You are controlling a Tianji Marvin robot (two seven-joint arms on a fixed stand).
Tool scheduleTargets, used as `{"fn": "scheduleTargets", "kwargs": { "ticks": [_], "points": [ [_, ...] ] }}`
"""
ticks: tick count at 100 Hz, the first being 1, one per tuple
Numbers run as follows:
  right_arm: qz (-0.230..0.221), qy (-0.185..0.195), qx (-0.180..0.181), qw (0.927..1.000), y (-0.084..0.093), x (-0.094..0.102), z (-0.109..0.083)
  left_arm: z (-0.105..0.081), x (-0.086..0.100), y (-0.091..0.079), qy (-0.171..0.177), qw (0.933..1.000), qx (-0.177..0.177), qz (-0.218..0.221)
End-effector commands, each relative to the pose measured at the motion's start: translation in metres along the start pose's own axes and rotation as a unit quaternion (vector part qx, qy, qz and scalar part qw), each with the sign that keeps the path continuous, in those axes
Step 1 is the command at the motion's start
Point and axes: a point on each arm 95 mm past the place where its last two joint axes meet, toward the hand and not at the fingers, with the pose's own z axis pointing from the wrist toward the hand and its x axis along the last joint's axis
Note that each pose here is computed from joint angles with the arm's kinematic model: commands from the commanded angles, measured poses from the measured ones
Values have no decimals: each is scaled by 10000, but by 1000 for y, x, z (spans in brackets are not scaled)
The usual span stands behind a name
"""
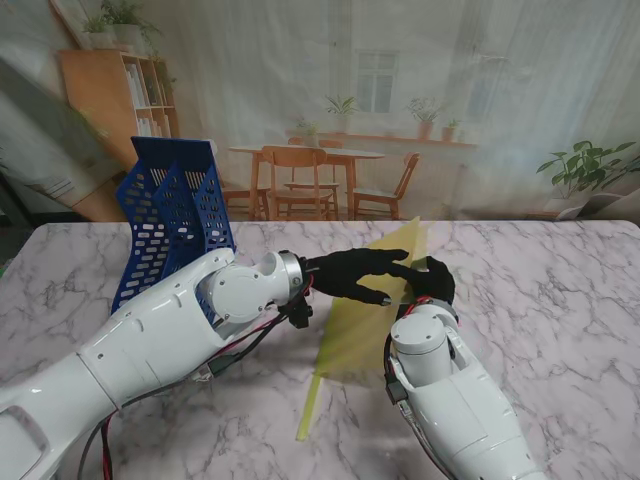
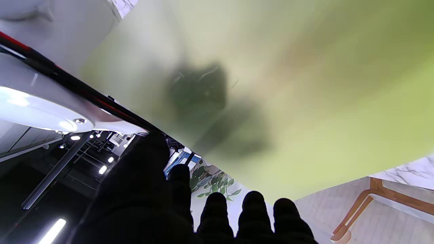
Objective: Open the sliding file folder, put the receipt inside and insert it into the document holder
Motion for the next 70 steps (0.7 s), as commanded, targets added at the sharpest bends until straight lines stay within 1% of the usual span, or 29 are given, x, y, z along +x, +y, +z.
{"fn": "scheduleTargets", "kwargs": {
  "ticks": [1,26,40,50,70],
  "points": [
    [-37,-29,57,10000,-3,-2,-2,2,1,-2,-28,9999,-127,58],
    [-47,-35,123,9999,-6,0,-3,8,-1,0,-179,9987,-351,335],
    [-15,-18,125,9999,-5,1,-3,7,-3,2,-203,9974,-369,587],
    [17,-12,103,9999,-3,0,-3,2,-5,2,-206,9959,-377,794],
    [59,-27,89,9999,-1,-1,-3,-16,-12,-2,-224,9917,-531,1148]
  ]
}}
